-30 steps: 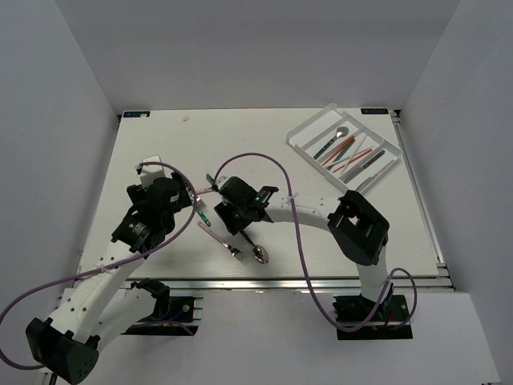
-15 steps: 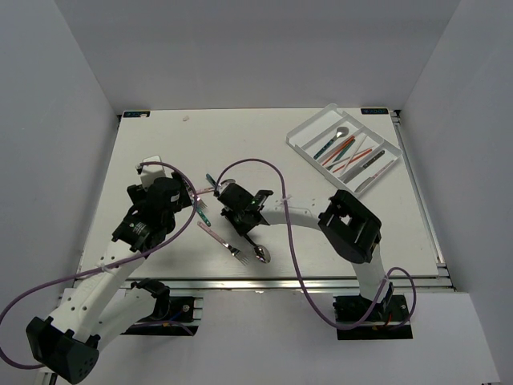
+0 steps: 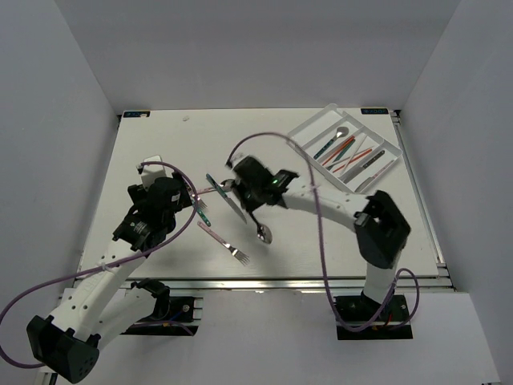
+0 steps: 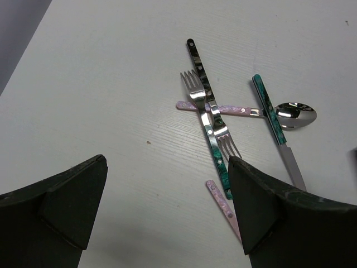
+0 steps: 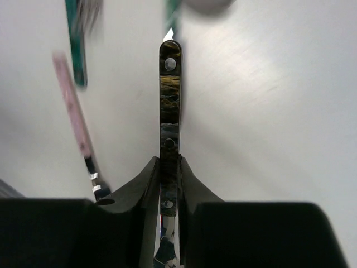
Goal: Sort the eating utensils into containers
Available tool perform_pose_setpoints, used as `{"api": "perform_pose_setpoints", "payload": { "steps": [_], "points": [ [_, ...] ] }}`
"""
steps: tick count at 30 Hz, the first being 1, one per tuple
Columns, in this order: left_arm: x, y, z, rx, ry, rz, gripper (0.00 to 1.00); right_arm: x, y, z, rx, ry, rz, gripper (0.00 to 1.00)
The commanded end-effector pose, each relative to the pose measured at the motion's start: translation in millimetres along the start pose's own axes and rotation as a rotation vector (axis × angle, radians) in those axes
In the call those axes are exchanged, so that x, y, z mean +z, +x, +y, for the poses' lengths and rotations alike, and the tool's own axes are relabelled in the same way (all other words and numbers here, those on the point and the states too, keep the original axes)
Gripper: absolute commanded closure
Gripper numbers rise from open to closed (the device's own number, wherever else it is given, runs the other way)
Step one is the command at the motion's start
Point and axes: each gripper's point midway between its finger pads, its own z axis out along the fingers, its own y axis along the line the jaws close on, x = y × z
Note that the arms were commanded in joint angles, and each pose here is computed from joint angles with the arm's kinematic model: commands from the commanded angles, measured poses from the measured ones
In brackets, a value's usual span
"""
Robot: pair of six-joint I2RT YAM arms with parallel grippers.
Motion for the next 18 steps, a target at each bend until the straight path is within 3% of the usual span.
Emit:
{"api": "perform_pose_setpoints", "payload": {
  "steps": [1,2,4,5,8,10,11,18],
  "points": [
    [-2.6,-10.1,-0.9,-0.019,0.007,-0.019,0.02,-59.3,-101.6,-104.5,0.263,0.099,-0.333,1.0],
    [-2.8,-10.7,-0.9,-0.021,0.008,-0.021,0.02,-68.0,-109.0,-162.3,0.377,0.167,-0.382,1.0],
    [-2.4,-10.0,-2.1,-0.017,0.013,-0.017,0.02,-79.0,-126.2,-219.3,0.565,0.223,-0.484,1.0],
    [-1.9,-9.4,-2.3,-0.015,0.012,-0.015,0.02,-78.8,-119.0,-273.0,0.673,0.29,-0.505,1.0],
    [0.0,-6.5,-3.6,-0.006,0.012,-0.004,0.02,-76.7,-114.6,-362.5,0.925,0.37,-0.587,1.0],
    [0.1,-6.8,-3.9,-0.006,0.012,-0.004,0.02,-54.1,-98.6,-402.9,1.049,0.432,-0.562,1.0],
    [0.5,-5.9,-3.8,-0.004,0.01,-0.001,0.02,-67.3,-106.4,-429.0,1.088,0.47,-0.598,1.0],
    [0.7,-6.7,-2.3,0.0,0.002,-0.004,0.02,-35.3,-107.1,-489.1,1.153,0.514,-0.617,1.0]
  ]
}}
